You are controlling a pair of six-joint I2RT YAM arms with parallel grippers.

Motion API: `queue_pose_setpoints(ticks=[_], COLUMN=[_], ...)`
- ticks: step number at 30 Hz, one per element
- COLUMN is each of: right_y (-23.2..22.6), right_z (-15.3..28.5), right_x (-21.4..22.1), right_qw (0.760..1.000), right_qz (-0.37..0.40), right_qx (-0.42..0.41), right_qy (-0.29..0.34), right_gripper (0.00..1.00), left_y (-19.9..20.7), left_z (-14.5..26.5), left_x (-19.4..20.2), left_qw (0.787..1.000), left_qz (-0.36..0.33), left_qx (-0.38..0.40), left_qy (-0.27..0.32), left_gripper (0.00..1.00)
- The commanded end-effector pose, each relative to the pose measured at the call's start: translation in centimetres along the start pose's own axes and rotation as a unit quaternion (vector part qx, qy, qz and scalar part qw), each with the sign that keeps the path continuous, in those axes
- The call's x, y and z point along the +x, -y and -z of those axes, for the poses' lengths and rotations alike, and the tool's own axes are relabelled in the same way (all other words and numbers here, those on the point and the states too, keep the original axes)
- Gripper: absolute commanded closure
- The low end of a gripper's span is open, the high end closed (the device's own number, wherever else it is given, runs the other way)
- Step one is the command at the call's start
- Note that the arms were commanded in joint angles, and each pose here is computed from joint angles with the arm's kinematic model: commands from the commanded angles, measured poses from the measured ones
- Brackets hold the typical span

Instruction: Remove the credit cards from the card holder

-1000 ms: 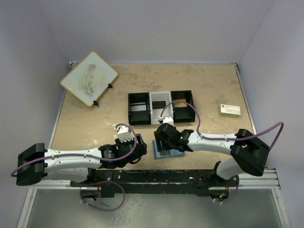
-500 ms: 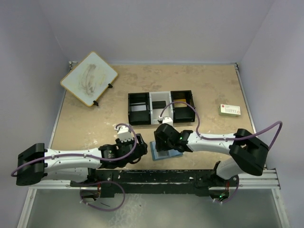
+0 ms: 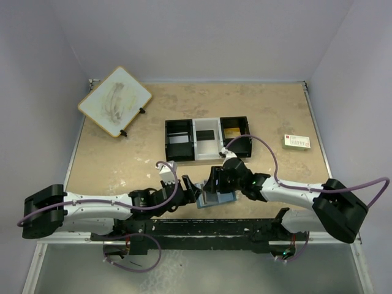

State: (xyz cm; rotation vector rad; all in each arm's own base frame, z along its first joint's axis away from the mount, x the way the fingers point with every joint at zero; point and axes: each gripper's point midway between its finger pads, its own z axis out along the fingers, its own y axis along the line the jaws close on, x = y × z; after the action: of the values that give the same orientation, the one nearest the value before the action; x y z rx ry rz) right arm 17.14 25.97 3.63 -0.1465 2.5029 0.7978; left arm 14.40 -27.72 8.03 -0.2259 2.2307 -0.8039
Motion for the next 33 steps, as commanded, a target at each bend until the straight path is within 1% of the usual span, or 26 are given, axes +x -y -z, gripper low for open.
queue_pose_setpoints(ticks=[1,8,13,17,21,23,26,28,29,30,33], right_y=[-2.2,-2.0,-1.9,-2.1,-2.5,-2.6,-2.9,-2.8,-2.7,-2.3,-0.2], right_z=[-0.1,-0.5,-0.4,-0.3,-0.1,0.0,0.5,1.1,1.5,1.9,3.1], right_x=[-1.0,-0.9,-0.9,-1.0,-1.1,-1.0,-1.5,-2.2,-2.6,-3.1,-4.4], right_qw=[0.998,0.998,0.998,0.998,0.997,0.997,0.997,0.997,0.997,0.998,0.997], right_qz=[-0.012,-0.018,-0.019,-0.021,-0.025,-0.026,-0.025,-0.020,-0.018,-0.018,-0.025], right_qx=[-0.054,-0.057,-0.056,-0.061,-0.072,-0.075,-0.076,-0.068,-0.059,-0.044,0.021], right_qy=[0.013,0.011,0.011,0.013,0.015,0.013,0.020,0.032,0.041,0.049,0.072], right_gripper=[0.44,0.44,0.44,0.44,0.44,0.43,0.40,0.35,0.30,0.27,0.22], left_y=[4.6,6.4,6.5,6.3,6.9,7.3,7.3,6.7,6.3,5.8,4.7], left_z=[-0.1,-1.3,-2.2,-2.7,-3.5,-4.0,-4.5,-4.6,-4.7,-4.8,-4.8], left_x=[1.1,2.6,2.9,3.2,3.9,4.2,4.3,4.0,3.6,3.2,2.9], left_qw=[0.993,0.988,0.989,0.990,0.988,0.988,0.989,0.993,0.995,0.997,0.999], left_qz=[0.032,0.031,0.028,0.026,0.024,0.020,0.020,0.015,0.011,0.004,-0.023], left_qx=[0.113,0.150,0.144,0.138,0.148,0.148,0.139,0.113,0.094,0.072,0.025], left_qy=[-0.021,-0.037,-0.033,-0.033,-0.038,-0.040,-0.039,-0.034,-0.028,-0.022,-0.023], left_gripper=[0.33,0.45,0.56,0.63,0.66,0.74,0.88,0.90,0.91,0.92,0.95])
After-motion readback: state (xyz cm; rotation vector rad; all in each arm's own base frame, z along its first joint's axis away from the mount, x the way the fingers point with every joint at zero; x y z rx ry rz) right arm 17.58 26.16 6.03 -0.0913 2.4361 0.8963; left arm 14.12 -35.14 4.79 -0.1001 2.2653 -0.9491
